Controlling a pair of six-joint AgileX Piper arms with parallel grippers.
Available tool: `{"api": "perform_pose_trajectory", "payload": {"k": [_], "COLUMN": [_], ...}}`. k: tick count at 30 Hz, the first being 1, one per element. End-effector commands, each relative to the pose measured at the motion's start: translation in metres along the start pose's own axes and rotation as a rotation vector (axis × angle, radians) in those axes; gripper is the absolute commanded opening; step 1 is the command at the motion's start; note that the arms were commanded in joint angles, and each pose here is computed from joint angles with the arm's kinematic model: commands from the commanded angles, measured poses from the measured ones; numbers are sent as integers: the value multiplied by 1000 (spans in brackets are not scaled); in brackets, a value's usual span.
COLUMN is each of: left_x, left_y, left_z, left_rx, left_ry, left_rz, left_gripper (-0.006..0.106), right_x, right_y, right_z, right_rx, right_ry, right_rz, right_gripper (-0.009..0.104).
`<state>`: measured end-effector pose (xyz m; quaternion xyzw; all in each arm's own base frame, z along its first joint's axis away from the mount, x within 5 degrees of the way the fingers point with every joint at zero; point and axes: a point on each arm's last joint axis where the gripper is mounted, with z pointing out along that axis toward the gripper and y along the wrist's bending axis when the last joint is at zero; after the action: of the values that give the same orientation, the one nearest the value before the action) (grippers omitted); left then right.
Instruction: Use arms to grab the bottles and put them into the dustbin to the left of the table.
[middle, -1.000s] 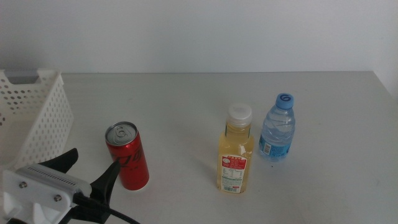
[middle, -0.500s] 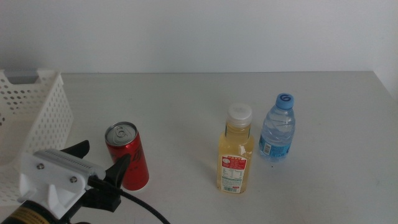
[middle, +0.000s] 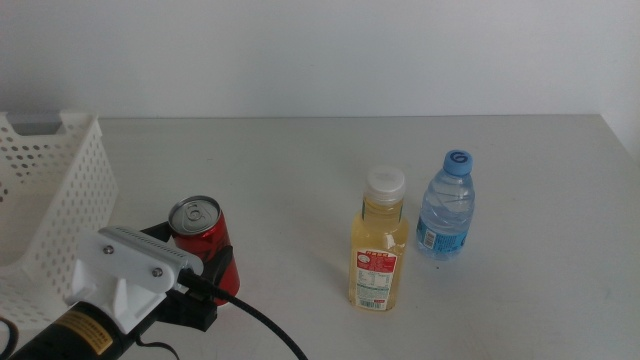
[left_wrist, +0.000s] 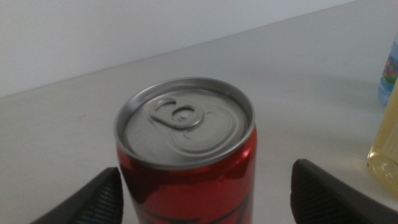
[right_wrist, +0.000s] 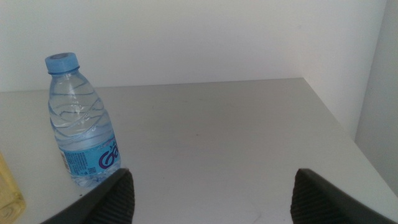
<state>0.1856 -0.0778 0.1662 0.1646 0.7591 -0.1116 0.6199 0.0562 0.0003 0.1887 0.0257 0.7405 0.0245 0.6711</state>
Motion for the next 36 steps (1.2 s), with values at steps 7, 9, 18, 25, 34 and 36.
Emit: {"api": "perform_pose_trajectory", "payload": {"k": [7, 9, 18, 25, 34, 36], "left_x": [-8, -4, 14, 15, 9, 8], "left_y": [-1, -1, 0, 0, 2, 2], "left_z": [12, 15, 35, 49, 56, 56], "left_rx": [5, -2, -21, -20, -43, -41], "left_ry": [-137, -142, -121, -119, -152, -153], "left_rz": [-38, -40, -86, -75, -52, -85], "left_gripper": [91, 91, 91, 91, 91, 90], "right_x": [-12, -12, -12, -12, -12, -12], "right_y": [0, 0, 0, 0, 0, 0], "right_z": [-3, -3, -3, -3, -3, -3], "right_rx": [3, 3, 3, 3, 3, 3], "right_ry": [-114, -114, -114, -114, -114, -114], "right_rz": [-12, -12, -12, -12, -12, -12], "right_gripper": [64, 64, 64, 64, 64, 64]}}
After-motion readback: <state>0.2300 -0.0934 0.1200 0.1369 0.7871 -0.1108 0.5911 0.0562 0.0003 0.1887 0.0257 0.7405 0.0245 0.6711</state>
